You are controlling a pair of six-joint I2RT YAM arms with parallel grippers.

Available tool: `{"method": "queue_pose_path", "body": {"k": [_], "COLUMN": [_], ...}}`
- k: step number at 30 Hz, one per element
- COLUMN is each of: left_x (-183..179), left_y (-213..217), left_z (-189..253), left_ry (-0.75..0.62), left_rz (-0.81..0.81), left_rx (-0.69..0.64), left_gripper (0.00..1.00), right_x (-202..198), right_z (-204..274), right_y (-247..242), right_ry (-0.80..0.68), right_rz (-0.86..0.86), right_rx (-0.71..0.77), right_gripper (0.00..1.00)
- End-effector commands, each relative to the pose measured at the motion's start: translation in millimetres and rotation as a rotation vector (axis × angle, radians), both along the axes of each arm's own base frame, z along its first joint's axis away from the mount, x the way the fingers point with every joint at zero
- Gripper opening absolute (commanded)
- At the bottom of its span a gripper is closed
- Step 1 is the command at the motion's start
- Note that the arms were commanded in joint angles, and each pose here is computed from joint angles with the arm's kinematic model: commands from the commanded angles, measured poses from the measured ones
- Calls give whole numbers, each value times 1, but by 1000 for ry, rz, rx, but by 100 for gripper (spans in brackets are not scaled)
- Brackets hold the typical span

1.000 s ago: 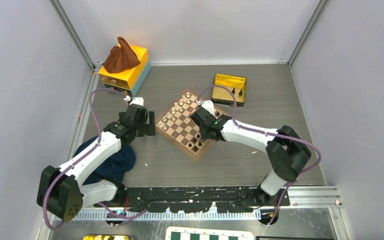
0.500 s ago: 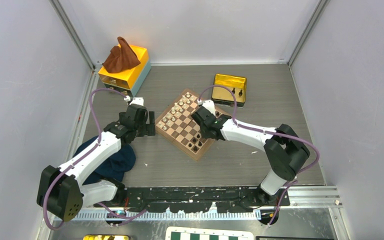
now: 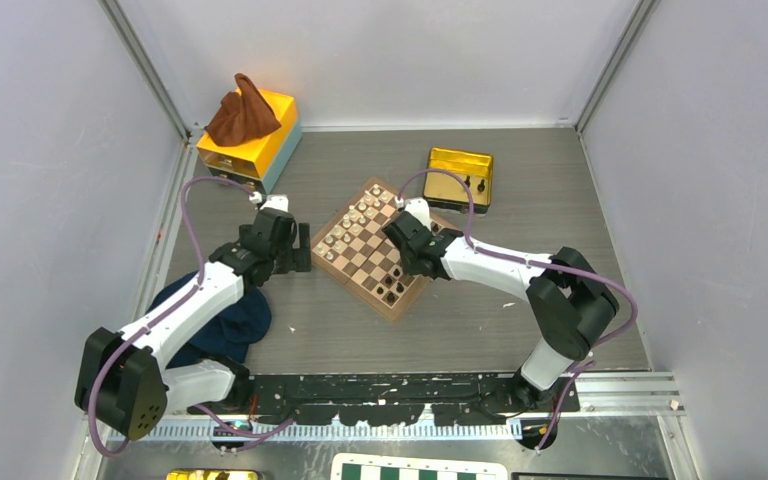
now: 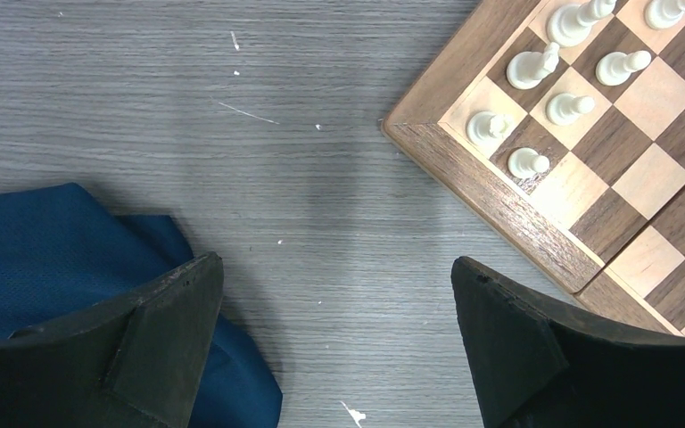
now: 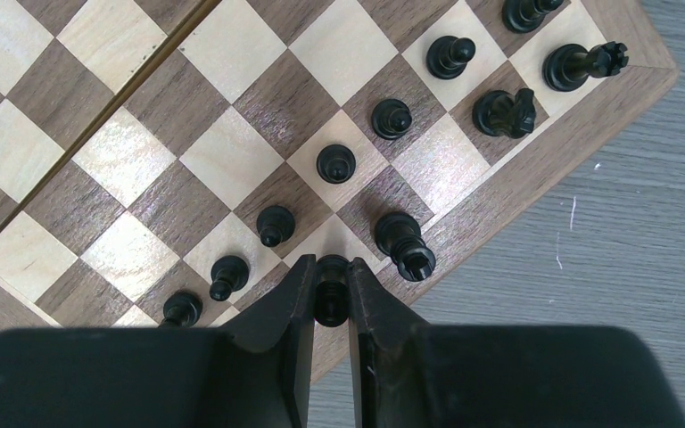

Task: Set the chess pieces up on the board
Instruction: Place the chess piece on the chessboard.

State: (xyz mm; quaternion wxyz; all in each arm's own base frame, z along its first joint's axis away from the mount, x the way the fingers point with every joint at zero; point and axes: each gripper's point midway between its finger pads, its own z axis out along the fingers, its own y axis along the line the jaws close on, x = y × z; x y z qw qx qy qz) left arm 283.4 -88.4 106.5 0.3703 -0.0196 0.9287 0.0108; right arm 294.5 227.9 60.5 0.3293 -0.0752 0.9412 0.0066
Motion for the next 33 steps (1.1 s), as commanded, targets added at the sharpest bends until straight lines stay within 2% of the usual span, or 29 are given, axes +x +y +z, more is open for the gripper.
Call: {"method": "queue_pose_path", "body": {"k": [1,11,22,33], "left_x": [14,14,15,14], "left_y": [-7,-7,-8,-9], "left_z": [18,17,16,15], "left_ry": [-58,-54,-51,-48], "left_rz": [6,5,2,-2], "left_rx": [-35,-32,-34,-38], "left_gripper": [100,100,100,100], "right_x": [8,8,7,6], "right_z": [2,-2,1,3], "right_y": [0,-1,-1,-2], "right_ry": [-22,-8,-5,-6], "right_rz": [-11,-9,-6,-8], "right_rx": [-5,-12,-15,-16], "right_gripper": [1,1,18,30]}}
